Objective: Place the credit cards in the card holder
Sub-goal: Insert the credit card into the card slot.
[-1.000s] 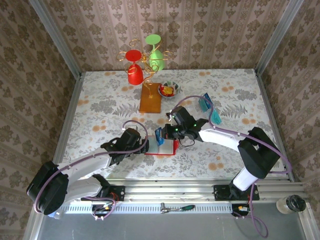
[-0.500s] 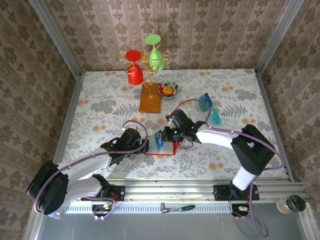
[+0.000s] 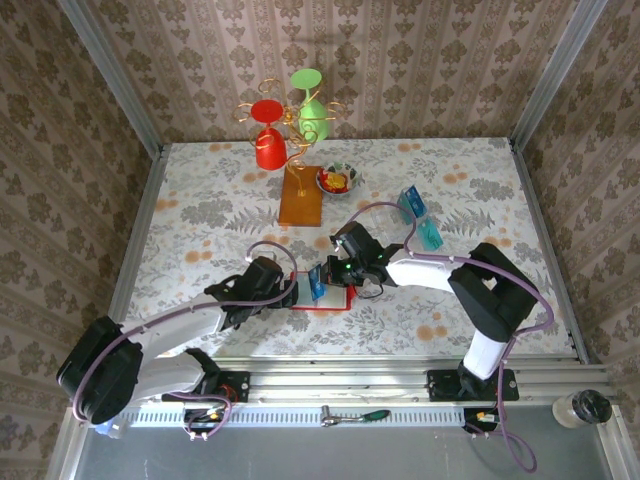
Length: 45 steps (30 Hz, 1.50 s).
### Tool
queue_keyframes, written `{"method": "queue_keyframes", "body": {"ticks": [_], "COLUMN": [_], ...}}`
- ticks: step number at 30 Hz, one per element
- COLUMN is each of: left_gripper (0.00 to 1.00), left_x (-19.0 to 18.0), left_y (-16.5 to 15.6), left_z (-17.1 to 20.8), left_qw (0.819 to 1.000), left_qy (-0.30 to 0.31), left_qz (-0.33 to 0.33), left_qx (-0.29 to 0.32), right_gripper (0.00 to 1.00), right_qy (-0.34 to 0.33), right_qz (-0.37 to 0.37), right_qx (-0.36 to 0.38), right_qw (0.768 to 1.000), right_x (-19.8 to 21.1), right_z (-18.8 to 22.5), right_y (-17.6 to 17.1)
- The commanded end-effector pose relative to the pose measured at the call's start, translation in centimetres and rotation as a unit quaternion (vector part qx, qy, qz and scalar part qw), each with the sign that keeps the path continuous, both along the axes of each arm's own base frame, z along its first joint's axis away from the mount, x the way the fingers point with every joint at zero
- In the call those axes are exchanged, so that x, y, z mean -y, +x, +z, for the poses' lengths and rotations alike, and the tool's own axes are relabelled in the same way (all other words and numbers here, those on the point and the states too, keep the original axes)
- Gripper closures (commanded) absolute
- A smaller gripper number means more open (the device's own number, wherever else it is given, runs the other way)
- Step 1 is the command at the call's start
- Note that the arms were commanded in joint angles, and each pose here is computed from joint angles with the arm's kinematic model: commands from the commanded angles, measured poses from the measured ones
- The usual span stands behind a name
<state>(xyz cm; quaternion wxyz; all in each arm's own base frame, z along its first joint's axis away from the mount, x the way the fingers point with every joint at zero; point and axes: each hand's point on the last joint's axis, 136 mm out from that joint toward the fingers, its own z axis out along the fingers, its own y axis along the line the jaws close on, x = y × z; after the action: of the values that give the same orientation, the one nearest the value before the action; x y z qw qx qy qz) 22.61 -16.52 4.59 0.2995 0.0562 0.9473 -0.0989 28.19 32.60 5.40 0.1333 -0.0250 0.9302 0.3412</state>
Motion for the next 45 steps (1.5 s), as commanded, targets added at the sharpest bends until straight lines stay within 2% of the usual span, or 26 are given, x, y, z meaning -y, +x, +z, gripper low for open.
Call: {"method": "queue_keyframes", "body": {"ticks": [1,35,40,45], "left_gripper": [0.0,0.0,0.0,0.0], "left_x": [0.5,1.8,1.4,1.1], "left_y": [0.2,-0.1,-0.2,-0.6], "left_z": [0.3,-1.5,-1.9,-2.1], "left_qw": [1.0,0.999,0.999,0.998], "left_qy": [0.002,0.026,0.041,0.051], "left_qz": [-0.011,-0.031,-0.028,-0.024], "left_qx": [0.006,-0.008,-0.01,-0.014], "right_gripper": [1.0,1.0,1.0,1.0], "right_qy": [-0.001,0.004,0.008,0.026], "right_qz": [0.004,0.002,0.005,-0.004], "right_qx": [-0.018,-0.029,-0.026,0.003], "right_qw": [1.0,1.0,1.0,1.0], "right_x": [-0.3,-0.4,-0.6,0.0], "right_z": [-1.1,-1.7,-1.2,1.4], "right_y": [-0.6,-0.9,-0.7,0.2]}}
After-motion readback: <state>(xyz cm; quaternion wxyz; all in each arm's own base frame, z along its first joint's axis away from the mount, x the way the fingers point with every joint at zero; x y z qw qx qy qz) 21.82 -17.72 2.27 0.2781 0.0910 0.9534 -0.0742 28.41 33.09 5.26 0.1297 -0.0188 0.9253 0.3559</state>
